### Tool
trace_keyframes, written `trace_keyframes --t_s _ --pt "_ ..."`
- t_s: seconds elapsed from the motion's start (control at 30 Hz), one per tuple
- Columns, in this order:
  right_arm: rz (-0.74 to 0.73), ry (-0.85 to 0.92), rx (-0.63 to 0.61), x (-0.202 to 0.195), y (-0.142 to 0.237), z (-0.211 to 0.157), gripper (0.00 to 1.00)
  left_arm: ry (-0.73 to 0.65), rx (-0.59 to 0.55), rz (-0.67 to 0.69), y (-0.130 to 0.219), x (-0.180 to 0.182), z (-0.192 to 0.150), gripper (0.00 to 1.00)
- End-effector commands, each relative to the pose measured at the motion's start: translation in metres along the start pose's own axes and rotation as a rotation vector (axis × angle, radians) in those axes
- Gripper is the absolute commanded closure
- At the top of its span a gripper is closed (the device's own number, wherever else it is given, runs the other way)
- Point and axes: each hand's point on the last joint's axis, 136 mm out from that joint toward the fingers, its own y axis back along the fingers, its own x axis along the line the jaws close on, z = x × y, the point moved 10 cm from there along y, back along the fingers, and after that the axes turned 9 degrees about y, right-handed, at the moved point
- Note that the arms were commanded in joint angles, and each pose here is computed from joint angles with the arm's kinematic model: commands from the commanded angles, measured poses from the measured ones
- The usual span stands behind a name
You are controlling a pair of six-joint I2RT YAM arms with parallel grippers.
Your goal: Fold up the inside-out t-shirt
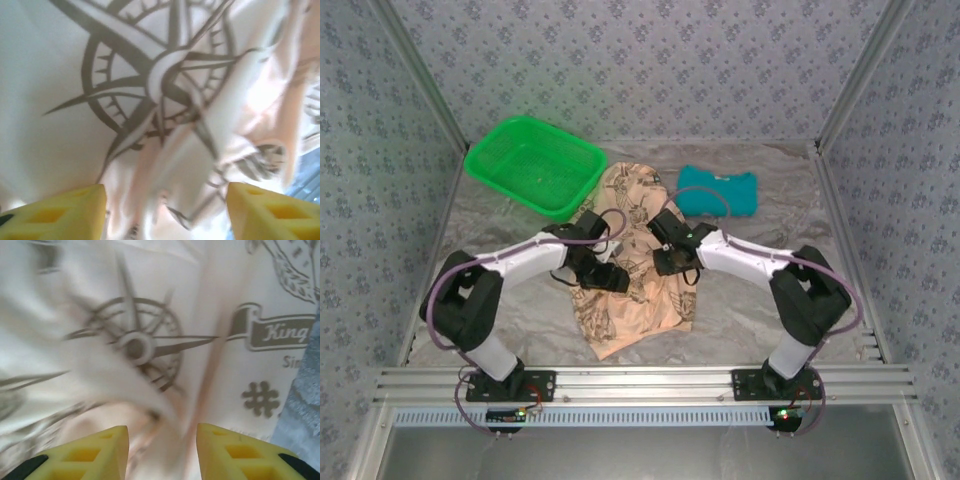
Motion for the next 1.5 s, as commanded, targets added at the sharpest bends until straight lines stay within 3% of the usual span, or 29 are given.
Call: trace_keyframes --t_s 0.0,0.17,0.27,0.47,0.57,0.67,0.7,0.8,0.97,1.1,1.2,1.3,1.37,1.47 --pt "0.107 0.022 -0.038 0.013 0.031 -0.009 0.58 -0.126 -0.115 -0.062 0.031 -0.022 0.009 0.25" --pt "0.315 -0.058 -0.037 0.023 0.014 -0.015 0.68 -0.164 -0.142 -0.006 0.020 -0.021 0.028 0.28" --pt "0.346 -0.068 -0.044 0.025 0.002 -0.013 0.70 -0.178 -0.104 -0.001 0.011 -0.021 0.035 0.32" --pt "0.367 -0.018 -0.037 0.042 -0.028 -0.008 0.63 -0.150 -0.082 -0.014 -0.004 -0.015 0.030 0.35" --pt "0.320 0.008 -0.035 0.045 -0.043 -0.011 0.71 -0.121 -0.086 0.008 -0.011 -0.009 0.030 0.37" --pt "0.335 0.024 -0.069 0.044 -0.042 -0.009 0.97 -0.102 -0.085 0.036 -0.019 -0.004 0.033 0.50" --pt "0.351 0.035 -0.082 0.044 -0.039 -0.008 1.00 -0.099 -0.086 0.048 -0.020 -0.004 0.035 0.55" --pt "0.443 0.085 -0.134 0.043 -0.020 -0.010 1.00 -0.076 -0.098 0.087 -0.016 -0.001 0.042 0.81" --pt "0.612 0.183 -0.241 0.031 0.011 -0.032 1.00 0.082 -0.141 0.095 0.003 0.023 0.047 1.00" --pt "0.723 0.107 -0.342 0.006 0.021 -0.060 1.00 0.137 -0.150 0.105 0.000 0.041 0.046 1.00" --pt "0.611 0.011 -0.356 -0.019 0.017 -0.083 1.00 0.139 -0.119 0.117 -0.013 0.050 0.041 1.00" --pt "0.442 -0.053 -0.234 -0.041 0.001 -0.101 1.00 0.136 -0.097 0.074 -0.021 0.051 0.039 0.86" --pt "0.438 -0.053 -0.168 -0.044 -0.003 -0.104 0.98 0.112 -0.090 0.040 -0.020 0.044 0.039 0.80" --pt "0.461 0.027 -0.169 -0.035 0.007 -0.099 0.95 0.045 -0.097 0.020 -0.005 0.023 0.035 0.68"
